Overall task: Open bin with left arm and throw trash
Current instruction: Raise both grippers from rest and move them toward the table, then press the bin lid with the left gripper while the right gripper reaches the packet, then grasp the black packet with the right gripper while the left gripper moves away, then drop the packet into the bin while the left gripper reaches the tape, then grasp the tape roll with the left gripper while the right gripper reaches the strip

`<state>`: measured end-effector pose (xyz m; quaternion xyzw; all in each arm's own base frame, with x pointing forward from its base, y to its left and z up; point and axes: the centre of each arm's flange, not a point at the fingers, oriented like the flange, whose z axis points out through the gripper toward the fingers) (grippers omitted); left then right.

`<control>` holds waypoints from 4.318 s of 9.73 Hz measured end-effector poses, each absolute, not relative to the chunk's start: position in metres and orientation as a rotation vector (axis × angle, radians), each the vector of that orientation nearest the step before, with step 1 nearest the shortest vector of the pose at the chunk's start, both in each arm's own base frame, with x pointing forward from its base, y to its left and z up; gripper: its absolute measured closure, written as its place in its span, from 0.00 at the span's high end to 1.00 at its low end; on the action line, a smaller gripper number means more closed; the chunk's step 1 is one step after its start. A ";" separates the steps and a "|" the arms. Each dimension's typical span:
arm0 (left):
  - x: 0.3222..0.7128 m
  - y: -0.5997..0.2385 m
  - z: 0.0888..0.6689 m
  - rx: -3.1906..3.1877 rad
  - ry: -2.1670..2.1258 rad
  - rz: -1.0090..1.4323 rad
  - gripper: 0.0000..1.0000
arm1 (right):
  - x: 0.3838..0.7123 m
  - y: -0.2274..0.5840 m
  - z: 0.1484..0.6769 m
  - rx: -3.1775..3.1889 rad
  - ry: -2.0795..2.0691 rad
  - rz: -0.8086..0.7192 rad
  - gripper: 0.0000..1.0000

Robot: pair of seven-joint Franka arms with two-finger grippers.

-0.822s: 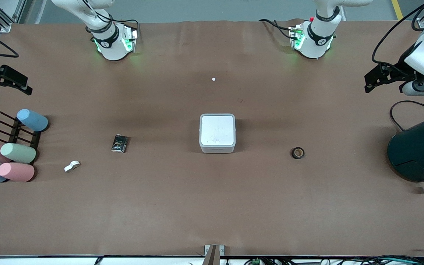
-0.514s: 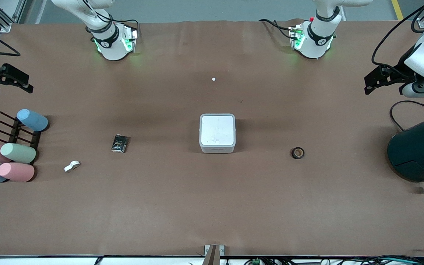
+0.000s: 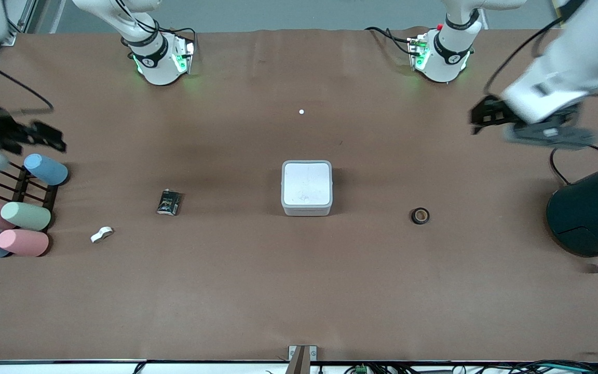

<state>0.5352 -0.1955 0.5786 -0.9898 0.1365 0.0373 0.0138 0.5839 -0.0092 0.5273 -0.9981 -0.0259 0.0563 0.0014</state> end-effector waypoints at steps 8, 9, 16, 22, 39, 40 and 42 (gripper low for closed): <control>0.548 -0.478 0.343 -3.263 0.516 0.006 0.01 | 0.588 0.039 0.231 -2.991 0.041 0.280 1.00; 0.549 -0.486 0.328 -3.285 0.505 -0.023 0.01 | 0.589 0.045 0.225 -2.983 0.083 0.270 1.00; 0.549 -0.496 0.294 -3.319 0.458 -0.055 0.01 | 0.563 0.076 0.170 -3.011 0.218 0.277 0.88; 0.573 -0.437 0.344 -3.225 0.445 0.097 0.01 | 0.631 0.094 0.279 -2.891 0.691 0.393 0.35; 0.620 -0.180 0.187 -2.973 0.922 0.258 0.85 | 0.548 0.473 0.318 -2.140 1.982 0.273 1.00; 0.616 -0.179 0.186 -2.972 0.925 0.256 0.85 | 0.560 0.457 0.325 -2.191 1.974 0.233 1.00; 0.606 -0.170 0.178 -2.981 0.917 0.250 0.85 | 0.606 0.373 0.353 -2.362 1.920 0.229 1.00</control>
